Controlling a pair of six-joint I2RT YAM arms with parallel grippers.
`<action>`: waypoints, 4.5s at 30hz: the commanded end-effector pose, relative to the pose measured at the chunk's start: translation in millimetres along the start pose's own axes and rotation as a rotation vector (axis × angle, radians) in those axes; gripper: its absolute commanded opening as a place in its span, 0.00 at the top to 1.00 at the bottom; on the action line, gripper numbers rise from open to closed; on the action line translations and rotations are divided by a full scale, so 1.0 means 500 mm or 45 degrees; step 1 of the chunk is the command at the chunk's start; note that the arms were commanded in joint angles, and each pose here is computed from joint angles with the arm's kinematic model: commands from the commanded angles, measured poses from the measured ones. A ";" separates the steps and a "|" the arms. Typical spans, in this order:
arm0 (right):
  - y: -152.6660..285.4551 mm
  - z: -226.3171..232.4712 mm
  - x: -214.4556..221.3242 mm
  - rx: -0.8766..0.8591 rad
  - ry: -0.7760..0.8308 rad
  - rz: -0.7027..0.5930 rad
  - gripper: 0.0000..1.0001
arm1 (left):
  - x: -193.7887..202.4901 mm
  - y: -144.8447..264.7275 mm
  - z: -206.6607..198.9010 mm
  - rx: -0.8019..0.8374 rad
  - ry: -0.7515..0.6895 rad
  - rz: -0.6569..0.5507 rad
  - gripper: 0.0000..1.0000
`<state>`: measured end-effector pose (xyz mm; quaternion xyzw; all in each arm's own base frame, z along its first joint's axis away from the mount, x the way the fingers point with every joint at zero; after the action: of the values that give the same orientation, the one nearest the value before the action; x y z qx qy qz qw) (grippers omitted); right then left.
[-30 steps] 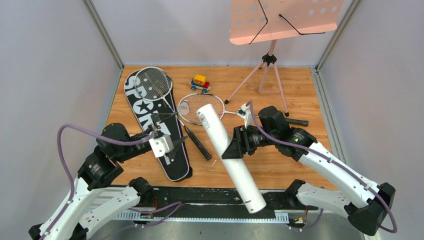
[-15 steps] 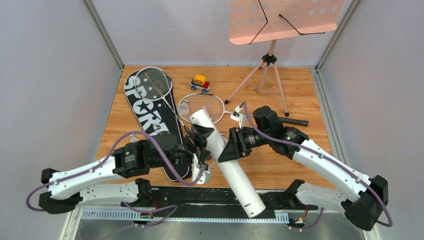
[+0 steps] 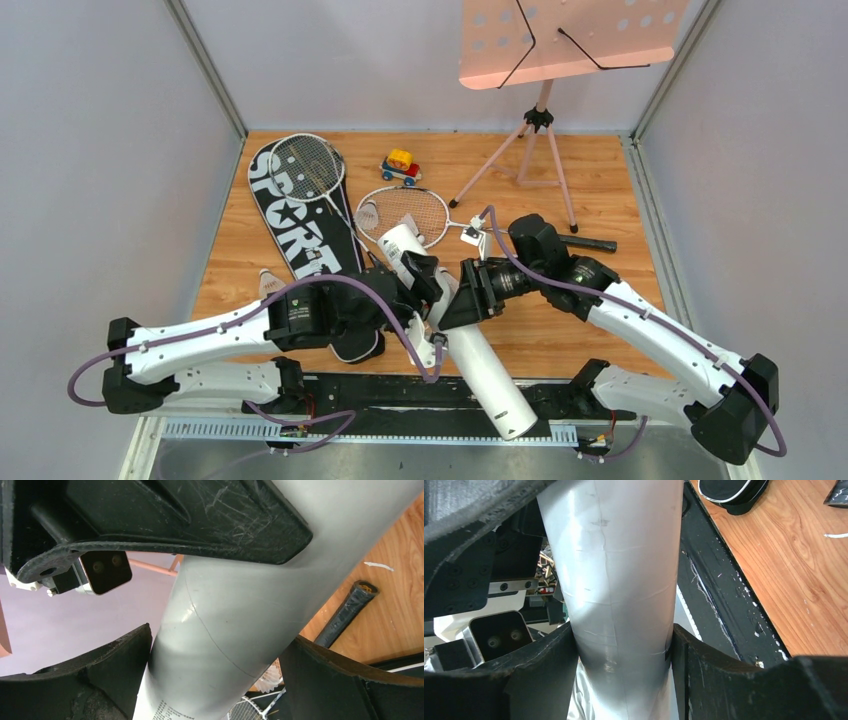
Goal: Pack up the badminton gear
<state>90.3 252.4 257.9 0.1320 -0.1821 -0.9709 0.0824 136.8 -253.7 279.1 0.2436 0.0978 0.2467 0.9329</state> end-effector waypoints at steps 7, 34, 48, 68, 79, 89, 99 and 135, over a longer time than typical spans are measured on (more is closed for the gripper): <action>0.013 0.046 0.005 -0.133 0.091 0.012 0.54 | -0.012 -0.005 0.020 -0.084 -0.026 -0.010 0.06; 0.225 0.129 -0.018 -0.107 0.430 -1.036 0.00 | -0.014 0.115 -0.042 -0.147 0.968 -0.087 0.51; 0.274 0.134 0.022 -0.175 0.508 -1.163 0.00 | 0.001 0.104 -0.085 -0.141 1.177 0.038 0.50; 0.208 0.111 -0.015 -0.137 0.395 -1.017 0.58 | 0.007 0.119 -0.086 -0.206 1.274 0.033 0.41; 0.178 0.157 -0.054 -0.296 0.394 -0.982 0.65 | 0.017 0.111 -0.068 -0.228 1.283 0.126 0.17; 0.146 0.158 -0.076 -0.322 0.355 -0.912 0.67 | -0.005 0.081 -0.042 -0.195 1.253 0.074 0.16; 0.142 0.156 -0.069 -0.350 0.391 -0.895 0.64 | -0.029 0.090 -0.042 -0.162 1.298 -0.057 0.28; 0.194 0.152 -0.048 -0.237 0.460 -1.016 0.60 | 0.011 0.106 -0.110 -0.166 1.288 0.094 0.36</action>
<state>107.6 195.7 345.1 0.3265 -0.0397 -0.9083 -0.2584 100.5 -188.2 254.6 0.0541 0.5132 0.3698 0.7726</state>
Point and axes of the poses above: each gripper's point midway between its finger pads, its own y axis back along the fingers, its own z axis along the line the jaws close on, x = y × z, the point moved 4 cm from there along y, back along the fingers, and after that the axes turned 10 degrees about -y, right-handed, at the moved point
